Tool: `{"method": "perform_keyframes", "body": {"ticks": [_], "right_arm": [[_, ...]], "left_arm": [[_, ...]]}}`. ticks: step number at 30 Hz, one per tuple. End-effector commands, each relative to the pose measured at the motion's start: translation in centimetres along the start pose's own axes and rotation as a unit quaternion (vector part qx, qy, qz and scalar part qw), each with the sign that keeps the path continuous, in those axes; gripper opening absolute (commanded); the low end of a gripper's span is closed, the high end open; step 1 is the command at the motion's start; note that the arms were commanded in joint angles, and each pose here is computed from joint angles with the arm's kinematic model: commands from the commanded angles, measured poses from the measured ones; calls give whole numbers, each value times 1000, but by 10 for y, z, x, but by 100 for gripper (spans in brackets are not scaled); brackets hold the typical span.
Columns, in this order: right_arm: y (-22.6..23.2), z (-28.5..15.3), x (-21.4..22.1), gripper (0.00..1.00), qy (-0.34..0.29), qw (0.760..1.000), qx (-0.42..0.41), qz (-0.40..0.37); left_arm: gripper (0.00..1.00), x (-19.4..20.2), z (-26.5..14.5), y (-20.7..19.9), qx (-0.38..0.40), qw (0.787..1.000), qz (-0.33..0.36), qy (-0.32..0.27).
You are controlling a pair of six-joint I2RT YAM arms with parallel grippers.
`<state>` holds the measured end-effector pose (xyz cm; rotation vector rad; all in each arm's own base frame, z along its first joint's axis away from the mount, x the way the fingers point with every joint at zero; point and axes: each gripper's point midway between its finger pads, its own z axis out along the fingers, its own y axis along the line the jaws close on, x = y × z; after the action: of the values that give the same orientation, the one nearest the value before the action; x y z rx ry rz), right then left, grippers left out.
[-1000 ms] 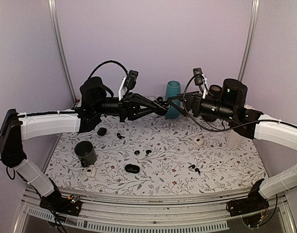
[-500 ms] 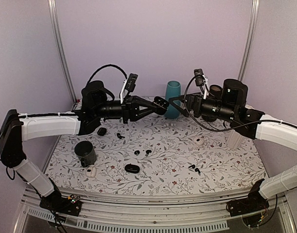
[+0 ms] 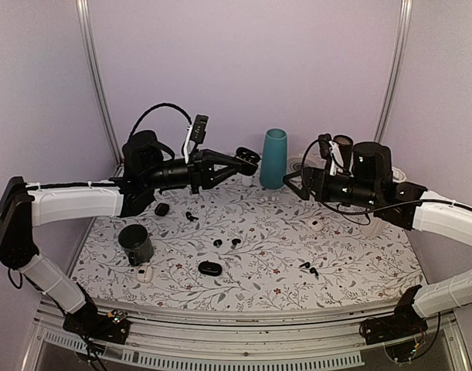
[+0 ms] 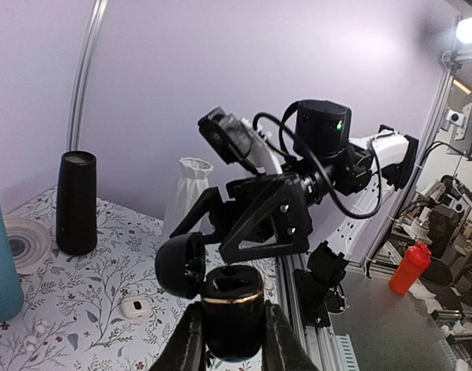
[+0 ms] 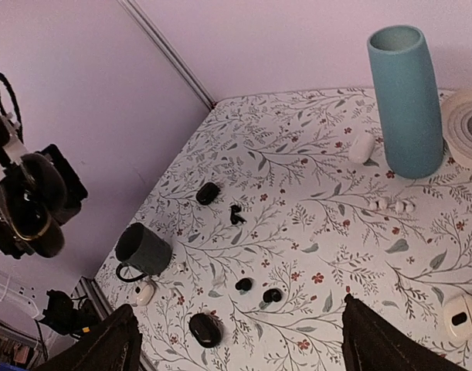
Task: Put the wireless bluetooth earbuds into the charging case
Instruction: Adjust the left earbud at the center of the board.
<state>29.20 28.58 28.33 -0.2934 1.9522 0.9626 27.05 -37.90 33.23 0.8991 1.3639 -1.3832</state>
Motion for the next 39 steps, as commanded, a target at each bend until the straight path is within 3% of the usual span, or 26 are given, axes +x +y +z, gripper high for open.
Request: {"method": "perform_keyframes", "body": {"ticks": [1, 6, 18, 29, 39], "right_arm": [[-42, -12, 34, 87, 30, 994, 84, 69], [-77, -17, 86, 79, 95, 978, 149, 113], [-121, -31, 187, 66, 220, 935, 218, 173], [-123, -12, 207, 52, 255, 927, 209, 182], [-124, -4, 222, 48, 276, 920, 199, 195]], "left_arm": [[0, -16, -7, -3, -2, 1000, 15, -23], [0, -19, -7, -3, -1, 1000, 17, -26], [0, -19, -6, -4, 2, 1000, 11, -28], [0, -19, -7, -4, 0, 1000, 7, -27], [0, -18, -6, -3, -1, 1000, 7, -25]]}}
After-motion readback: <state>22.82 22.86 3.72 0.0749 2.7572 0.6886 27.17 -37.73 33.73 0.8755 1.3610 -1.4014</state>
